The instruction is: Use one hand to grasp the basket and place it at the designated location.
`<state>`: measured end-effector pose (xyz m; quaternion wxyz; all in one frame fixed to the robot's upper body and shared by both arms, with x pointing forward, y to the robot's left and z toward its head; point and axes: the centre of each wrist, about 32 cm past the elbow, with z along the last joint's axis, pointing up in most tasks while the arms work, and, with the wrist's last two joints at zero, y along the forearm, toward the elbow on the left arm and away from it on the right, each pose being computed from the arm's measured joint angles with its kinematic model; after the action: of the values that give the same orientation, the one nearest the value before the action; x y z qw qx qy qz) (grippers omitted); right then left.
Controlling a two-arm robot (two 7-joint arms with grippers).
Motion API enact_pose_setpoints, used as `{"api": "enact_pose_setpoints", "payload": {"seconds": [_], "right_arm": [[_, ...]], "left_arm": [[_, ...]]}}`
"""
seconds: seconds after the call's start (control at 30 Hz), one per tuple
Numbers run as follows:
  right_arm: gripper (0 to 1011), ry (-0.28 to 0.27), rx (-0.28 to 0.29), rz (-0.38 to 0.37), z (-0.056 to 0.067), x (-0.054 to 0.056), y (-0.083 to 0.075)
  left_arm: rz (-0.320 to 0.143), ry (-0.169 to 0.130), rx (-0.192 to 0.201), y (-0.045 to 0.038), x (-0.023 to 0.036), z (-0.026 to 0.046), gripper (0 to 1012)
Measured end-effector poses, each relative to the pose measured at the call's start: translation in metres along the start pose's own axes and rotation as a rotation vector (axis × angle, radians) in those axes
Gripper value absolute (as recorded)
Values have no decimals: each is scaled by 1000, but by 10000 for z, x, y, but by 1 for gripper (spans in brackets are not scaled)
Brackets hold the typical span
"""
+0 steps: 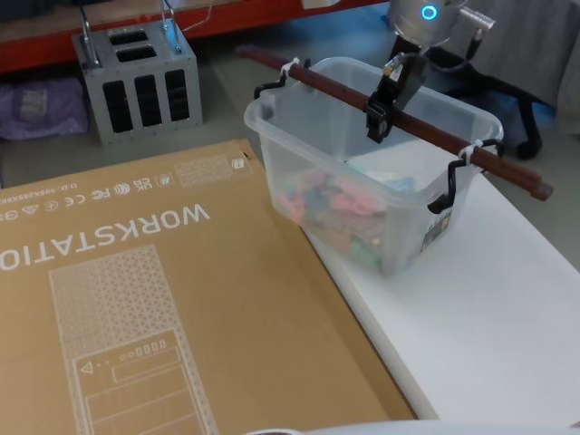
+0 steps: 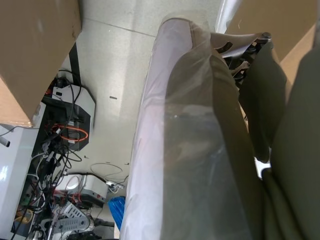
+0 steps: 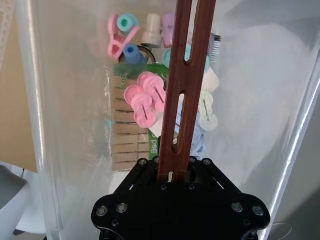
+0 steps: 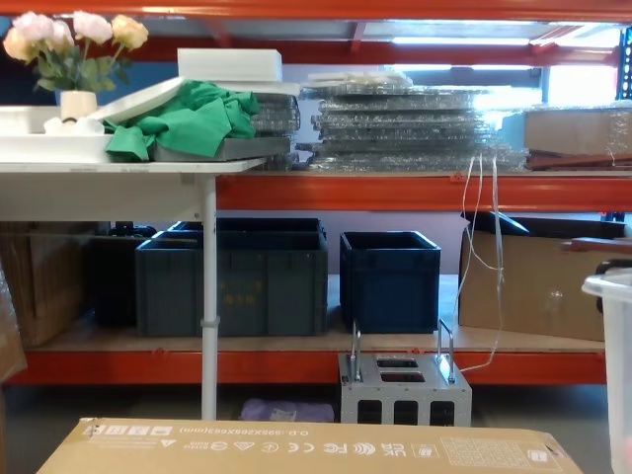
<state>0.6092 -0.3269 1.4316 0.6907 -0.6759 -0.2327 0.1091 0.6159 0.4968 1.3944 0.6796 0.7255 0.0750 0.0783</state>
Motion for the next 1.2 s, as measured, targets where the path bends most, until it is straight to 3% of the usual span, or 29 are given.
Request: {"api": "enact_pose_setpoints", "payload": {"seconds": [0.67, 0.9, 1.2], "right_arm": [[114, 98, -29, -6, -213, -194, -38], [114, 197, -67, 3, -387, -366, -41], [114, 282, -87, 28, -523, -462, -8]], "left_arm": [[0, 0, 0, 0, 0, -1, 0], [0, 0, 0, 0, 0, -2, 0], [0, 0, 0, 0, 0, -1, 0]]}}
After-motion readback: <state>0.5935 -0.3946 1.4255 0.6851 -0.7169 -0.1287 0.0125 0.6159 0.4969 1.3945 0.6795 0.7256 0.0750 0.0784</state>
